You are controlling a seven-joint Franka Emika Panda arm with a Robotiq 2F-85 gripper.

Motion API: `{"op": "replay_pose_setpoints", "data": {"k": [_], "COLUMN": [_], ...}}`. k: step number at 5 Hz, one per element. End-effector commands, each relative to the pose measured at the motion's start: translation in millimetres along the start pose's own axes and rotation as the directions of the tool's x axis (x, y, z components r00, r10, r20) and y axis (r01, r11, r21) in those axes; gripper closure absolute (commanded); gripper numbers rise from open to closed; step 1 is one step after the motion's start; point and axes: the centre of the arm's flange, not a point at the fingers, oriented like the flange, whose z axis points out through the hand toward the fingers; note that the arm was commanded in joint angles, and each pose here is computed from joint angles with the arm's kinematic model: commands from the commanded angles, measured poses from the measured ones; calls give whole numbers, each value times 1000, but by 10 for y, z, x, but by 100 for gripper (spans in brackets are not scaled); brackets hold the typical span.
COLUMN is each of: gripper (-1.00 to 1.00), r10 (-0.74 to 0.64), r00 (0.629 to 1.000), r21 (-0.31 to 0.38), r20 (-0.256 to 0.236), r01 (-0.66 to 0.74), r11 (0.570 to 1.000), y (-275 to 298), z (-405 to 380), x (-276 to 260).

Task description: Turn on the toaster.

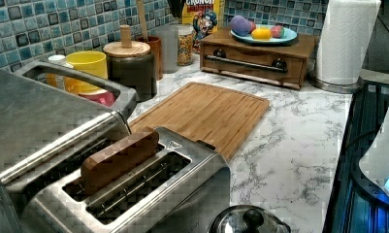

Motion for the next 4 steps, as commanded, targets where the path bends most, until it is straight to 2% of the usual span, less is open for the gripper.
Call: {"op": "replay_pose_setpoints", "data": {"k": [1,2,3,4], "gripper": [100,100,100,100], "r10": [-174,-186,-209,-245], "r00": [985,982,977,969], "r21": [49,54,37,63], "r20": [-21,-16,46,33], "r01": [174,187,207,242], "r11": [983,981,978,968], "y": [-280,-290,-297,-244], "z": [113,334,632,722], "x": [-994,-1279,-1442,-1725]}}
